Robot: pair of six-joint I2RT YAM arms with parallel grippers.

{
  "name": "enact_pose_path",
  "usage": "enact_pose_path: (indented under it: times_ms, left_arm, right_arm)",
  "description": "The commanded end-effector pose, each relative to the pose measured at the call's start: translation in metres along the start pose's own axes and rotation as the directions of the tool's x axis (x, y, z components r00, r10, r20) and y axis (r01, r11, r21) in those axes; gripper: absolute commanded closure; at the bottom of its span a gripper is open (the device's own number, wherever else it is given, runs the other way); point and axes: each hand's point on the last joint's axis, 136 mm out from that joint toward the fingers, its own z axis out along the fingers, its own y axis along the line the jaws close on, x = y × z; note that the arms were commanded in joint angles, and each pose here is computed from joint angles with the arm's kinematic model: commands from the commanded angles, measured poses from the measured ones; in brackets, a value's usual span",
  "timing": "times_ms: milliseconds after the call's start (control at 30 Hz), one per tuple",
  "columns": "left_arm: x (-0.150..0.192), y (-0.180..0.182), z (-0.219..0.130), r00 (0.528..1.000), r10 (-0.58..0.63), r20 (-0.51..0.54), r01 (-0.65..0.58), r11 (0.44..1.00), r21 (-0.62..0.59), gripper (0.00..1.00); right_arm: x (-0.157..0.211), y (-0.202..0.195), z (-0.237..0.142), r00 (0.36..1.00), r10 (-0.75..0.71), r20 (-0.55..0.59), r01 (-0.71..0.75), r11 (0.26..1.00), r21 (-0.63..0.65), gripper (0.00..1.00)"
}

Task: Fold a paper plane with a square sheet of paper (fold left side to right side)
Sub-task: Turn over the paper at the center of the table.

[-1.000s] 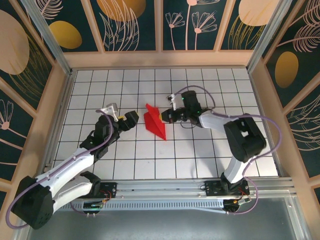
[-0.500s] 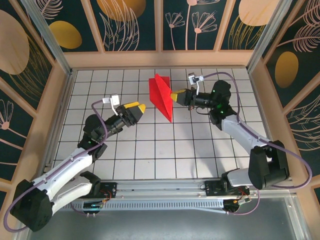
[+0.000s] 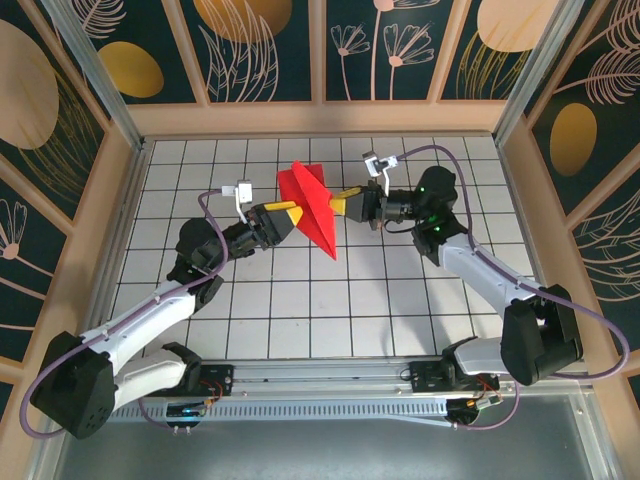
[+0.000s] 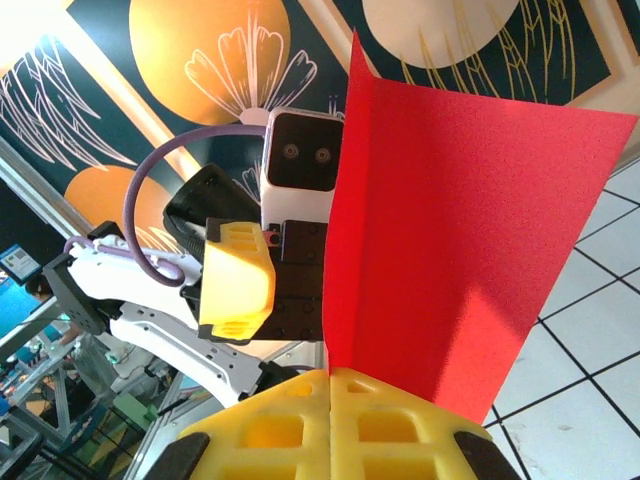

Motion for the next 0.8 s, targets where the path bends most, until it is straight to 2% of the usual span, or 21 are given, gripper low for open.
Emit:
enact_pose_path:
  times_ms: [0, 200, 400, 767]
  left_arm:
    - [-0.011, -0.018, 0.003, 0.998, 0.050, 0.023, -0.051, 0.997, 0.054, 0.33]
    - [-0.011, -0.020, 0.004, 0.999, 0.051, 0.019, -0.052, 0.997, 0.064, 0.38]
    - [-0.011, -0.020, 0.004, 0.998, 0.054, 0.020, -0.055, 0.996, 0.063, 0.50]
    - [-0.009, -0.018, 0.004, 0.999, 0.051, 0.018, -0.051, 0.997, 0.055, 0.64]
  right_arm:
    - [-0.003, 0.014, 0.007, 0.999, -0.033, -0.018, 0.032, 0.998, -0.048, 1.00]
    - [0.000, 0.015, 0.015, 0.999, -0.022, -0.035, 0.020, 0.998, -0.062, 1.00]
    - [0.001, 0.013, 0.019, 0.999, -0.011, -0.039, 0.009, 0.998, -0.062, 1.00]
    - [0.003, 0.012, 0.025, 0.999, 0.002, -0.050, -0.006, 0.997, -0.071, 1.00]
